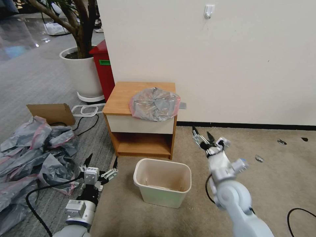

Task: Pick up the garbage bag from the table and place it over the trash can.

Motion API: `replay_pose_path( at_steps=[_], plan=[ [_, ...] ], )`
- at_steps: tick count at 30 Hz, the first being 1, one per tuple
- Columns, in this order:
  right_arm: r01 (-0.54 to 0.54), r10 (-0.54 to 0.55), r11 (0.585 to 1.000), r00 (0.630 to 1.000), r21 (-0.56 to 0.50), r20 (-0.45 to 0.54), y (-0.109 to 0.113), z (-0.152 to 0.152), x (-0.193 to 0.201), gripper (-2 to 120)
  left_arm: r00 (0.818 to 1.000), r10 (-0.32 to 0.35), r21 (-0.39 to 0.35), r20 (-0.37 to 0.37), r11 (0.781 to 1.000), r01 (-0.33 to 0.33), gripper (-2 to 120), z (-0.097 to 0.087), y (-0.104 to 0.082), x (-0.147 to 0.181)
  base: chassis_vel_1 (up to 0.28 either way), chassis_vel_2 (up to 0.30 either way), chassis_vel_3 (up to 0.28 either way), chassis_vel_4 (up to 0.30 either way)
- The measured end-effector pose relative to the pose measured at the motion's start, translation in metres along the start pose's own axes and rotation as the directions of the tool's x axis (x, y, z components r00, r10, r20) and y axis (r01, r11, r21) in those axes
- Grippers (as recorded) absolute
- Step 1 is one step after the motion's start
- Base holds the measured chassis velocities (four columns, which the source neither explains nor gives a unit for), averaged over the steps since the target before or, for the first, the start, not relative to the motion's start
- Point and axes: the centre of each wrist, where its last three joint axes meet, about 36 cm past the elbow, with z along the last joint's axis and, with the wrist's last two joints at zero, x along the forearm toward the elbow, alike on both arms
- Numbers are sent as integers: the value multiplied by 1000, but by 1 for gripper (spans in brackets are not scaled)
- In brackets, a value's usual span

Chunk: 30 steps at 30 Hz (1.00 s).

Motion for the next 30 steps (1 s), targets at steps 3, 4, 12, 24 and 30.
replay_pose_path(
  at_steps=[3, 4, 12, 24, 30],
  plan=[
    [5, -5, 996, 1000, -84, -1, 5, 3, -19, 100, 1000, -11, -11, -5, 1000, 11, 100, 2, 5, 4, 0, 0, 0, 0],
    [6, -6, 993, 1000, -119, -2, 7, 4, -27, 100, 1000, -17, -17, -6, 1000, 17, 100, 2, 7, 6, 0, 0, 0, 0],
    [-1, 2, 973, 1000, -233, 3, 13, -2, -68, 100, 999, -44, -25, -11, 999, 44, 100, 2, 7, 12, 0, 0, 0, 0],
    [-62, 65, 960, 998, -273, 2, -1, 9, -122, 99, 996, -92, -45, -20, 995, 91, 100, 7, 6, 13, 0, 0, 0, 0],
    [-57, 62, 956, 998, -286, 6, 2, 11, -132, 98, 994, -102, -46, -34, 994, 100, 100, 12, 4, 14, 0, 0, 0, 0]
  ],
)
